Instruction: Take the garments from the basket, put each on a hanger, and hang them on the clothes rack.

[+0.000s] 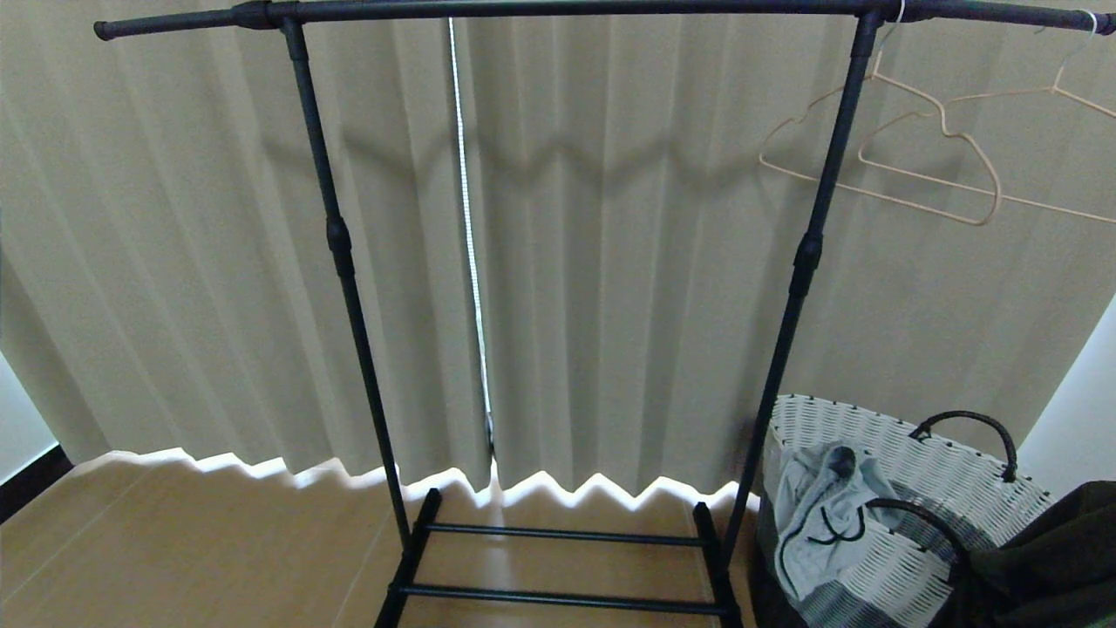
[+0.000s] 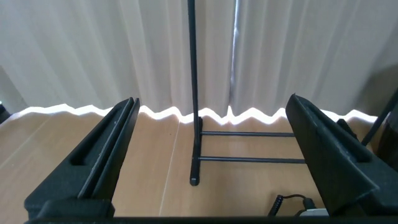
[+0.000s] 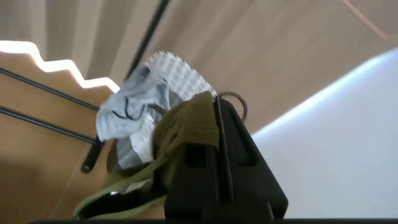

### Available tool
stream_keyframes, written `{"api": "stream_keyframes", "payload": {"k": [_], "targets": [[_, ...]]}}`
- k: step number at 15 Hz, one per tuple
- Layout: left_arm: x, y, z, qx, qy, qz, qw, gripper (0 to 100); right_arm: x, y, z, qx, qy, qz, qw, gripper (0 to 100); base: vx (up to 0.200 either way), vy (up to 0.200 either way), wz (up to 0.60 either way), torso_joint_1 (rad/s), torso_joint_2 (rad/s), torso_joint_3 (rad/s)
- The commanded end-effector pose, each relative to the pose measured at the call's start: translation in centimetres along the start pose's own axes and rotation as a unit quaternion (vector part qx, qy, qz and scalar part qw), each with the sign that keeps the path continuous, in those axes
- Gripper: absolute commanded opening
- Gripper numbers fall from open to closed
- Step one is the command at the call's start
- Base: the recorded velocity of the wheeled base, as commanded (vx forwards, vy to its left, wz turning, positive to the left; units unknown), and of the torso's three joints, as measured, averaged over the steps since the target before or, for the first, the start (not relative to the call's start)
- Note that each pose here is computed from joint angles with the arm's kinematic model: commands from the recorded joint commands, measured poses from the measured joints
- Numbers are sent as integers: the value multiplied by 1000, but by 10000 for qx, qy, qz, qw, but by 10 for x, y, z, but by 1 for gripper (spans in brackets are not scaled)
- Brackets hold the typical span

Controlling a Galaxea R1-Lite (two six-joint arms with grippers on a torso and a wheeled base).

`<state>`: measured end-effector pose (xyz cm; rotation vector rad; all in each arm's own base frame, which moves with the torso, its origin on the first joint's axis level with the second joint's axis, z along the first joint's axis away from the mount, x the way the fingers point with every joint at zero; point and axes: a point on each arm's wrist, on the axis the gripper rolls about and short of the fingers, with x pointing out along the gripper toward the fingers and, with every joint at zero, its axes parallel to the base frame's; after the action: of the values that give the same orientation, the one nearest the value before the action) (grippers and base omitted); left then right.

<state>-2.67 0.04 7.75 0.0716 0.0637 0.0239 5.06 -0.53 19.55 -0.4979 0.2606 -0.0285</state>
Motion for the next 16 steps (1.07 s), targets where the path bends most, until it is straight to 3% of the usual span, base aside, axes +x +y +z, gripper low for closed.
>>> {"api": "stream_keyframes", "payload": {"k": [1, 2, 7, 8, 10, 11, 12, 14, 16], "targets": [[0, 0, 0, 5, 8, -1, 10000, 100, 0, 0, 3, -19, -124, 139, 9998, 0, 0, 0, 0, 0, 0, 0], [0, 0, 0, 13, 8, -1, 10000, 100, -1, -1, 10, -58, -357, 399, 9985, 0, 0, 0, 0, 0, 0, 0], [0, 0, 0, 136, 8, -9, 9999, 100, 9, 0, 23, -158, -537, 954, 9939, 0, 0, 0, 0, 0, 0, 0], [0, 0, 0, 212, 6, -24, 9998, 100, 13, 1, 26, -110, -541, 1111, 9923, 0, 0, 0, 0, 0, 0, 0], [-2, -2, 6, 437, -180, -497, 9976, 100, 22, 2, 51, 262, -737, 1603, 9840, 0, 0, 0, 0, 0, 0, 0], [-7, -3, 20, 475, -488, -891, 9937, 100, 24, 3, 63, 459, -835, 1872, 9777, 0, 0, 0, 0, 0, 0, 0], [-9, -3, 29, 478, -543, -1115, 9911, 100, 26, 4, 69, 483, -886, 2001, 9746, 0, 0, 0, 0, 0, 0, 0], [2, -1, 71, 387, -351, -1415, 9886, 100, 33, 6, 85, 428, -995, 2222, 9690, 0, 0, 0, 0, 0, 0, 0], [26, 0, 116, 377, -384, -1853, 9812, 100, 38, 11, 99, 372, -1133, 2455, 9620, 0, 0, 0, 0, 0, 0, 0]]}}
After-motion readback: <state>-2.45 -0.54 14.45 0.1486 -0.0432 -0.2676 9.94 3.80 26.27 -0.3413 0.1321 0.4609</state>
